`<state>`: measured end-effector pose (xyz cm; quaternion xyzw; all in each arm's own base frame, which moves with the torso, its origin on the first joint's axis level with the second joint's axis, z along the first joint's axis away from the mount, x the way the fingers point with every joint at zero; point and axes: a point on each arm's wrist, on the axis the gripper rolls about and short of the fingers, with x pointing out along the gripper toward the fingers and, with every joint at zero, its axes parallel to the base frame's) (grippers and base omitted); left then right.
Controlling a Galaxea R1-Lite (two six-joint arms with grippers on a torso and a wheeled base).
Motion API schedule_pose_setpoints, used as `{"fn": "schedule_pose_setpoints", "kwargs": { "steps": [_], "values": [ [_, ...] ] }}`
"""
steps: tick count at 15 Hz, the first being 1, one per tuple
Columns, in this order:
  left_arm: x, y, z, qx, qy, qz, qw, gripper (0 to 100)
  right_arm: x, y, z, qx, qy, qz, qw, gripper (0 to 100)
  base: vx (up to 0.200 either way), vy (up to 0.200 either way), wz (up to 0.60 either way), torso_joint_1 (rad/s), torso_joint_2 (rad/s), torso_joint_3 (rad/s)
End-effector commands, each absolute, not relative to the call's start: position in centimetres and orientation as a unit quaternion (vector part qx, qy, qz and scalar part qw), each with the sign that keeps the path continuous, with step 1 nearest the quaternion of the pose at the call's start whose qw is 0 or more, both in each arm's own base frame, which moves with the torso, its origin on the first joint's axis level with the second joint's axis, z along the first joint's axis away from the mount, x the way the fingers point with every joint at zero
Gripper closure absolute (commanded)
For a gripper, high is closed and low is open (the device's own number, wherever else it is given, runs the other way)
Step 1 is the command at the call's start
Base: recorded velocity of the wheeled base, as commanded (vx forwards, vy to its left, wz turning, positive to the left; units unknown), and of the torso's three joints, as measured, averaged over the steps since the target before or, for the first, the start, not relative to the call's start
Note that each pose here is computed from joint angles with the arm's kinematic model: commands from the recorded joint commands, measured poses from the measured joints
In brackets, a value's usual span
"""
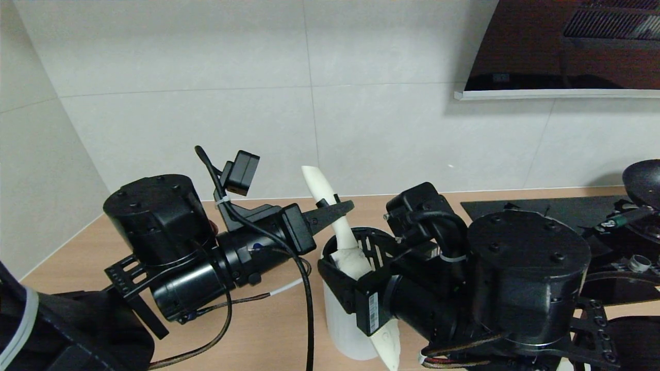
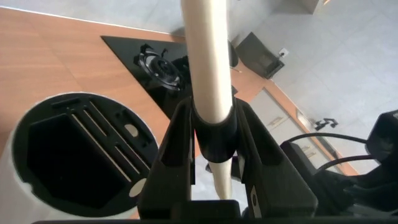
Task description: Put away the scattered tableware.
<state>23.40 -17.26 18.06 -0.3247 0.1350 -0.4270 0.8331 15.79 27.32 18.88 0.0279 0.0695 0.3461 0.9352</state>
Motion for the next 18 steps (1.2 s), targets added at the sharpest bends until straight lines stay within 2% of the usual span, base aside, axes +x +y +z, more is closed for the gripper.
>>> {"fn": "schedule_pose_setpoints", "kwargs": {
  "steps": [1,6,8,9,10,12,13,15,18],
  "values": [
    [23.0,-17.0,18.9,-0.327,0.12,-0.433,0.831,100,15.7,27.2,19.1,0.03,0.068,0.346,0.935,0,0.0,0.0,0.0,0.0,0.0,0.0],
    [22.8,-16.6,21.0,-0.323,0.083,-0.419,0.844,100,15.7,25.5,20.7,0.048,0.038,0.337,0.94,0,0.0,0.0,0.0,0.0,0.0,0.0],
    [22.3,-16.2,23.3,-0.324,0.07,-0.409,0.85,100,15.9,23.9,22.2,0.059,0.017,0.322,0.945,0,0.0,0.0,0.0,0.0,0.0,0.0],
    [22.1,-15.9,25.6,-0.325,0.065,-0.371,0.867,100,16.6,22.0,23.7,0.071,-0.007,0.3,0.951,0,0.0,0.0,0.0,0.0,0.0,0.0],
    [22.3,-15.8,26.7,-0.314,0.066,-0.337,0.885,100,17.0,21.0,24.5,0.078,-0.019,0.285,0.955,0,0.0,0.0,0.0,0.0,0.0,0.0],
    [23.0,-16.0,28.6,-0.278,0.061,-0.277,0.918,100,17.0,19.4,25.5,0.086,-0.033,0.269,0.959,0,0.0,0.0,0.0,0.0,0.0,0.0],
    [23.1,-16.0,29.4,-0.247,0.062,-0.252,0.934,100,16.9,18.9,25.7,0.084,-0.031,0.264,0.96,0,0.0,0.0,0.0,0.0,0.0,0.0],
    [23.5,-15.9,29.1,-0.173,0.062,-0.199,0.963,100,17.0,18.2,25.8,0.082,-0.029,0.254,0.963,0,0.0,0.0,0.0,0.0,0.0,0.0],
    [23.8,-18.2,27.4,-0.121,0.061,-0.101,0.986,100,17.3,17.8,25.9,0.083,-0.031,0.245,0.966,0,0.0,0.0,0.0,0.0,0.0,0.0]
  ]
}}
